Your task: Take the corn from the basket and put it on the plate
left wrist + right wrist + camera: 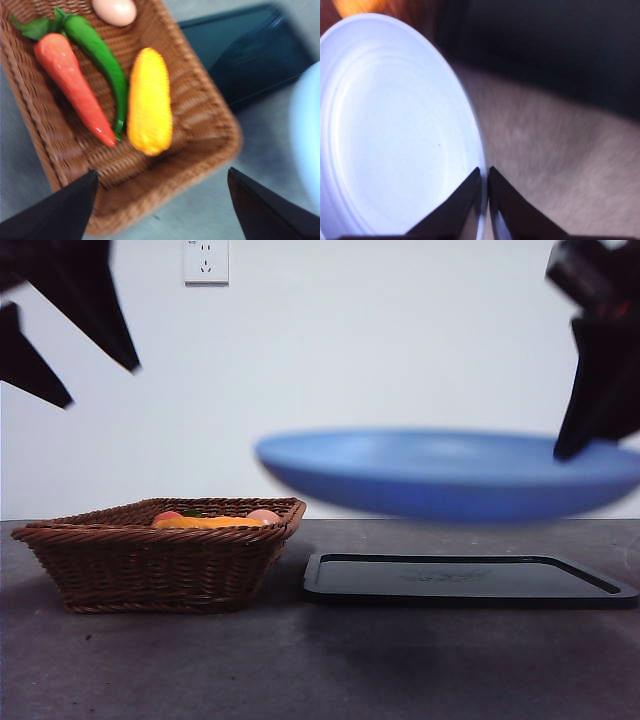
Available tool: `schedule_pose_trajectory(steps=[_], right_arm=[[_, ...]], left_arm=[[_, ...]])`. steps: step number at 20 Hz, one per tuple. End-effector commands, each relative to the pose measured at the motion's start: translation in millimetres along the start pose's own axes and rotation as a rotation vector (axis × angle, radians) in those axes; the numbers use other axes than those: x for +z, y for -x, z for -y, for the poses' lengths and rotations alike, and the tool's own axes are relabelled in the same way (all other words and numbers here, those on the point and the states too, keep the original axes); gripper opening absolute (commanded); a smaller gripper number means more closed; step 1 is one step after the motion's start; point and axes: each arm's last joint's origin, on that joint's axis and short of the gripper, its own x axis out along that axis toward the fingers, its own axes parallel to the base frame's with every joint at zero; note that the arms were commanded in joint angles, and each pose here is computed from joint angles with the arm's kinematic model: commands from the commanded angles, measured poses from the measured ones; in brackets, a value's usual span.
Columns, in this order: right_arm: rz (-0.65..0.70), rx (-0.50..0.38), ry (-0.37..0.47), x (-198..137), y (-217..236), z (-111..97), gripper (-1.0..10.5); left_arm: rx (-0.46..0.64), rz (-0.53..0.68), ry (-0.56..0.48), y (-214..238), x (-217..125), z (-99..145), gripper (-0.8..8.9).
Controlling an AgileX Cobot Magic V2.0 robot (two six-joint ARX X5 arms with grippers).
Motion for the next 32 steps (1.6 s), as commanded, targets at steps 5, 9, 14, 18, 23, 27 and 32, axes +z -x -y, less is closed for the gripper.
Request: schedule_pose_trajectory(steps=[5,9,14,18,23,27,32], right_arm=[[0.078,-0.016,0.015,5.8,24.2,-2.4,0.0],[0.084,-0.03,0.008,5.7,26.7,2.2,0.0],[0.097,-0.035,0.007,6.7,28.0,4.3,0.0],[0.108,-0.035,0.014,7.9,28.2,4.2,0.0],[0.113,-0.035,0.018,8.4,28.1,4.2,0.0],[0.115,-0.034,0.019,8.7,28.2,4.1,0.0],[0.116,-0.035,0.019,8.8,28.2,4.2,0.0]], left_arm=[[0.055,-0.149,-0.155,-70.4,42.1,7.8,4.17],[0.091,-0.235,-0.214,-112.8,50.6,9.9,4.17],[0.083,-0.301,-0.216,-144.2,44.7,8.4,4.17],[0.078,-0.341,-0.216,-157.4,38.4,8.3,4.16],[0.072,-0.363,-0.221,-160.0,35.6,10.8,2.76],[0.072,-0.369,-0.216,-159.9,35.0,11.4,1.89],[0.072,-0.391,-0.21,-149.1,48.1,14.5,1.89]])
